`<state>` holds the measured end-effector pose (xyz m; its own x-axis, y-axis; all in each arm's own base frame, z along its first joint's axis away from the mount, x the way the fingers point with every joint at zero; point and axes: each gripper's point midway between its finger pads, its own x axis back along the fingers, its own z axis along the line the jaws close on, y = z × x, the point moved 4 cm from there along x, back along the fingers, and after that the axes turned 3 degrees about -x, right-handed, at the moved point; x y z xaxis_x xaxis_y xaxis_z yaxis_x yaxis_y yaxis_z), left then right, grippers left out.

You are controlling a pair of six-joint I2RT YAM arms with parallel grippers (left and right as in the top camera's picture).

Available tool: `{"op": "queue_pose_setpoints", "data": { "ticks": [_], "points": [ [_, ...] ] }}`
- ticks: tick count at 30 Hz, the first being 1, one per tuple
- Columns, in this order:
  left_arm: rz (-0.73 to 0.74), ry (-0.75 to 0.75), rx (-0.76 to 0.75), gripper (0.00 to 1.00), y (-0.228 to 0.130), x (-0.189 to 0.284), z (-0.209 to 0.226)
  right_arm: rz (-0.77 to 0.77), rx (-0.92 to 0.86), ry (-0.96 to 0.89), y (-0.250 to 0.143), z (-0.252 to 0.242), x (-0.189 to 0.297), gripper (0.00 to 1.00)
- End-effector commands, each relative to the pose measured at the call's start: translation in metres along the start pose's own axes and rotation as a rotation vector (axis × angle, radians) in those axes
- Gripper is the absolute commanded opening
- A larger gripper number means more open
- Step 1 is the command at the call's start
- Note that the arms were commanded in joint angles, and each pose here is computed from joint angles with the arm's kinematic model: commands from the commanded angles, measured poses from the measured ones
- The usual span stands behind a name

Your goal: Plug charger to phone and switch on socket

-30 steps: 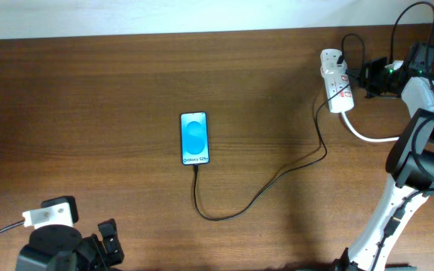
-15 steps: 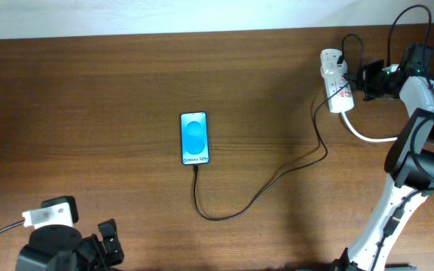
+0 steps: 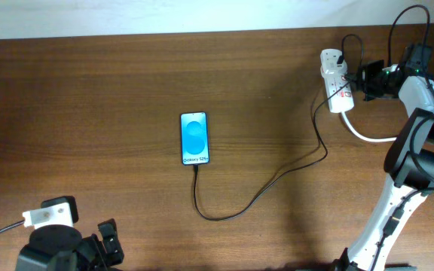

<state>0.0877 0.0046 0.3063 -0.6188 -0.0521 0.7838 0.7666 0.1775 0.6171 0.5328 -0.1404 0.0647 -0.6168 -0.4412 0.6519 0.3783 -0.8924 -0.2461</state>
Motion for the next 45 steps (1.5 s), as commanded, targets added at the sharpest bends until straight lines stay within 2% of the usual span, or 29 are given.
{"op": "queue_pose_setpoints", "data": {
  "ticks": [1,19,45],
  "points": [
    [-0.006,0.009,0.005,0.99,0.0,0.0,0.002,-0.005,0.032,-0.004,-0.006,0.005,-0.003,0.04],
    [-0.006,0.009,0.005,0.99,0.0,0.0,0.002,0.02,0.009,-0.029,-0.004,-0.013,-0.02,0.04],
    [-0.006,0.009,0.005,0.99,0.0,0.0,0.002,0.011,0.025,-0.066,-0.014,-0.013,-0.031,0.04]
  ]
}}
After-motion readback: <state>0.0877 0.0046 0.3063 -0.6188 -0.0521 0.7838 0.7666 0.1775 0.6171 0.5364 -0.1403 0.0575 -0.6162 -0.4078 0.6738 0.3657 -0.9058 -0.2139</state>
